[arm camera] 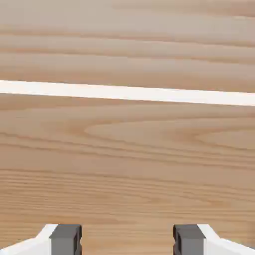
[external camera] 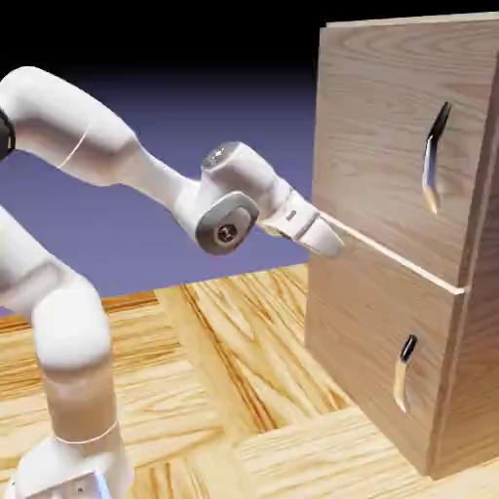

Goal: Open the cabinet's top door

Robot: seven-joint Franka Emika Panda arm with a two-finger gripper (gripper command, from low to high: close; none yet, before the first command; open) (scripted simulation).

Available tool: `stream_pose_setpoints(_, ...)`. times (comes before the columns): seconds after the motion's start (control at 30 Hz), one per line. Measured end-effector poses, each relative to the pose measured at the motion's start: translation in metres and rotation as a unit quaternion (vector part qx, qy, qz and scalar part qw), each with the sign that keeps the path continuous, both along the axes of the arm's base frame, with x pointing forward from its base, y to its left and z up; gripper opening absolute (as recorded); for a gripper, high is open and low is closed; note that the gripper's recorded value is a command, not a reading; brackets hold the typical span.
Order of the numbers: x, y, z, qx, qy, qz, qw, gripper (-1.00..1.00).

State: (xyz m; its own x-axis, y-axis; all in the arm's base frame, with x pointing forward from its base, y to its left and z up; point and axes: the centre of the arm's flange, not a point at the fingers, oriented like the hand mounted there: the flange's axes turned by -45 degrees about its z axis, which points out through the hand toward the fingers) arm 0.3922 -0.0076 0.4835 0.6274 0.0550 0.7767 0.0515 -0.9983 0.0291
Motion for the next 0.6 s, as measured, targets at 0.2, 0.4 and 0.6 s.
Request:
stream_pose_setpoints(0.2, 0.001, -0.034, 0.049, 0.009, -0.098, 0.008, 0.995, 0.0)
stream_pose_setpoints(0.4, -0.002, -0.075, 0.085, 0.018, -0.187, 0.01, 0.982, 0.0)
stream_pose_setpoints(0.6, -0.007, -0.122, 0.104, 0.025, -0.265, 0.007, 0.964, 0.0)
